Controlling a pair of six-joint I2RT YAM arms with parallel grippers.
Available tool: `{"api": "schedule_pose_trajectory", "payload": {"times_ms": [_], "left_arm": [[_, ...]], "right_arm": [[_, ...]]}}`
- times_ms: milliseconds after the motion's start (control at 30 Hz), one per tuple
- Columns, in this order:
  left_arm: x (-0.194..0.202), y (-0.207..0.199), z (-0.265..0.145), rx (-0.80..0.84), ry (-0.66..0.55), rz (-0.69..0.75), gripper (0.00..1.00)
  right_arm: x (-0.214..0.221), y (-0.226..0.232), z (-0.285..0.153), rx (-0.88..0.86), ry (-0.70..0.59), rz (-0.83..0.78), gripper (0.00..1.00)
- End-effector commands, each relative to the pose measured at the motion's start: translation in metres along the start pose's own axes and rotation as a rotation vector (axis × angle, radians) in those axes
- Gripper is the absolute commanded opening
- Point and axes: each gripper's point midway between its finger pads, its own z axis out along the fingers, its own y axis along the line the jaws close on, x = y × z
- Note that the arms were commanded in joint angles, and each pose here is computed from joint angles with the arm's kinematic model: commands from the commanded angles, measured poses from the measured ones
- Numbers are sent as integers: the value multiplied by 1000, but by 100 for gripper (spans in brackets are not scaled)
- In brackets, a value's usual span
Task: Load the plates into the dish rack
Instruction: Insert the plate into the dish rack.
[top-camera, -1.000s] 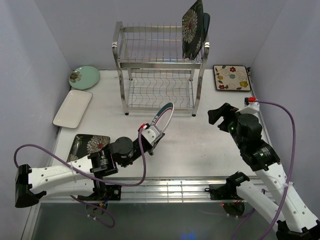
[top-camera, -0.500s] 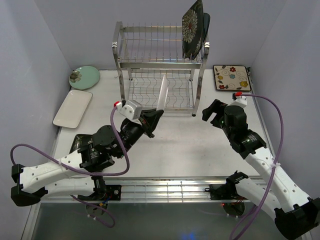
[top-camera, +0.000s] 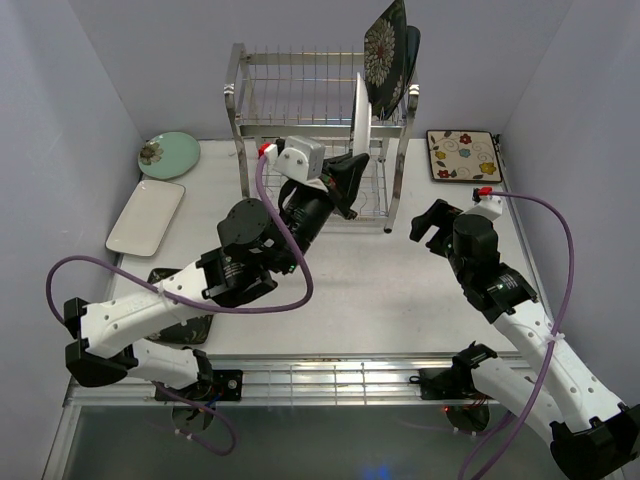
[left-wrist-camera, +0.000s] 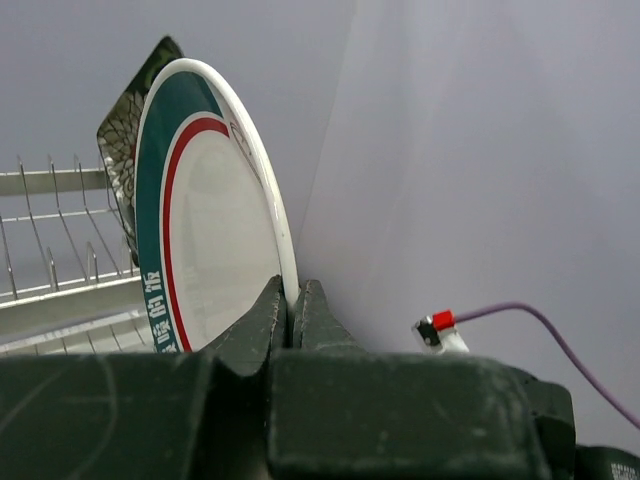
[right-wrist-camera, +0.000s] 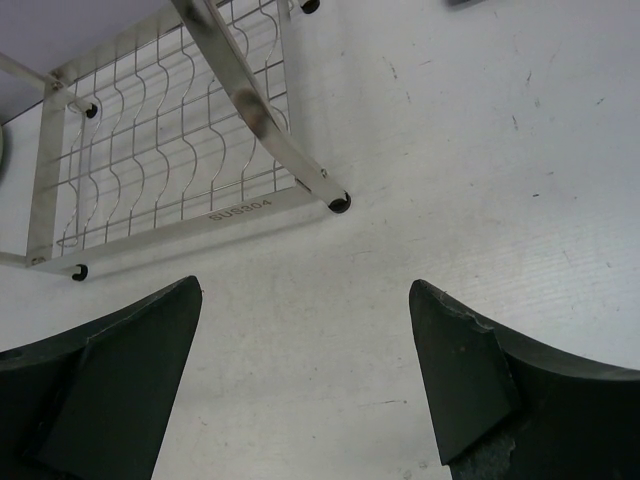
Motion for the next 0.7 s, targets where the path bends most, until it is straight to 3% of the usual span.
{"api": "schedule_pose_trajectory", "payload": {"times_ms": [0, 300, 667], "left_arm": [[-67, 8, 7, -22, -149, -29, 0], [-91, 12, 52, -22, -220, -49, 0], [-69, 44, 114, -21, -217, -95, 0]], "right_arm": [[-11, 1, 1, 0, -55, 14, 90], [-11, 2, 1, -4, -54, 13, 90], [-12, 2, 0, -8, -60, 13, 90]]}}
